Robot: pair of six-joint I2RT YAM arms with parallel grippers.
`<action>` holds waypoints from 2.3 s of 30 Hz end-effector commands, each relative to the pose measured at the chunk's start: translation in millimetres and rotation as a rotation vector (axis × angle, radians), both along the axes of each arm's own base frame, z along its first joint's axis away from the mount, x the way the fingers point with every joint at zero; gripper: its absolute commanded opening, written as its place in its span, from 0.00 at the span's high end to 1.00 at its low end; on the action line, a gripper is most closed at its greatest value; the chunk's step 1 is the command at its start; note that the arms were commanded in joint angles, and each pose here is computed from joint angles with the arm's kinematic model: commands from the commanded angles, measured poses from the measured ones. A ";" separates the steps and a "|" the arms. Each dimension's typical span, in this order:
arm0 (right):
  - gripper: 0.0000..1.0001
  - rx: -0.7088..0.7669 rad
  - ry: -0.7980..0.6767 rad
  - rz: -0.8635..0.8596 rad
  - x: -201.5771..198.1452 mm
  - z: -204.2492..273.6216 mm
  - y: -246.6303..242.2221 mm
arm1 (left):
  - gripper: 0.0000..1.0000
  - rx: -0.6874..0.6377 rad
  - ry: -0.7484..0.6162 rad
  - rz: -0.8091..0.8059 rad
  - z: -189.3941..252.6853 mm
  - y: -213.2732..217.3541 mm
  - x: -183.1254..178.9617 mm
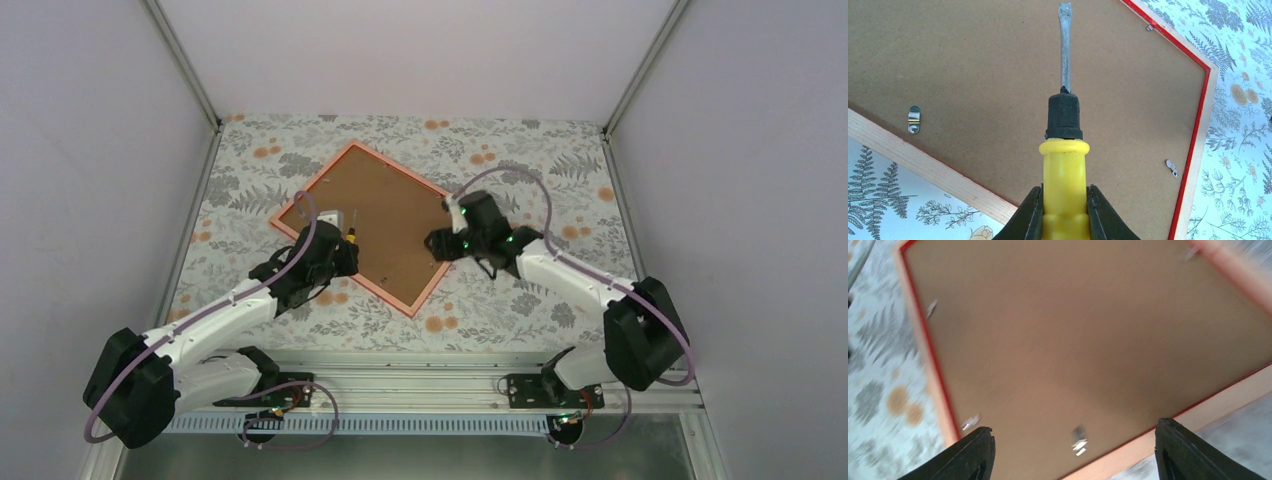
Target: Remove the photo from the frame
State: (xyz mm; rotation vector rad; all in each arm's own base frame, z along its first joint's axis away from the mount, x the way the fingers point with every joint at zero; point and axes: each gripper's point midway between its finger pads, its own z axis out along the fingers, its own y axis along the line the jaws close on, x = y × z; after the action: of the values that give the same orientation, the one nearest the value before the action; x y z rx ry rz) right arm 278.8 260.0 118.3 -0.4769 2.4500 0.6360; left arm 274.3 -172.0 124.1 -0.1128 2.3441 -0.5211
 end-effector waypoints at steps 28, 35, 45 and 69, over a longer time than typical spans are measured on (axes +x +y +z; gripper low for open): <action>0.35 -0.081 0.054 0.140 182.3 -75.5 -66.3 | 0.98 0.086 -0.015 -0.052 -5.5 -3.1 10.1; 0.41 -0.125 0.079 0.137 177.6 -97.5 -73.4 | 0.98 0.080 -0.015 -0.057 -3.6 -3.8 8.9; 0.62 -0.180 0.135 0.091 156.6 -121.0 -88.8 | 0.98 0.069 -0.007 -0.058 -4.7 -4.0 6.4; 0.87 -0.146 0.145 -0.086 62.1 -98.6 -77.7 | 0.98 0.027 -0.003 -0.136 6.0 -26.9 -4.7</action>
State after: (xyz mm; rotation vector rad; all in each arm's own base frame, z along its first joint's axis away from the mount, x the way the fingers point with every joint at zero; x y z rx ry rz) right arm 368.0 179.3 25.9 -0.4678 2.5923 0.4899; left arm 268.6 -182.8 113.7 0.0233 2.3952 -0.4966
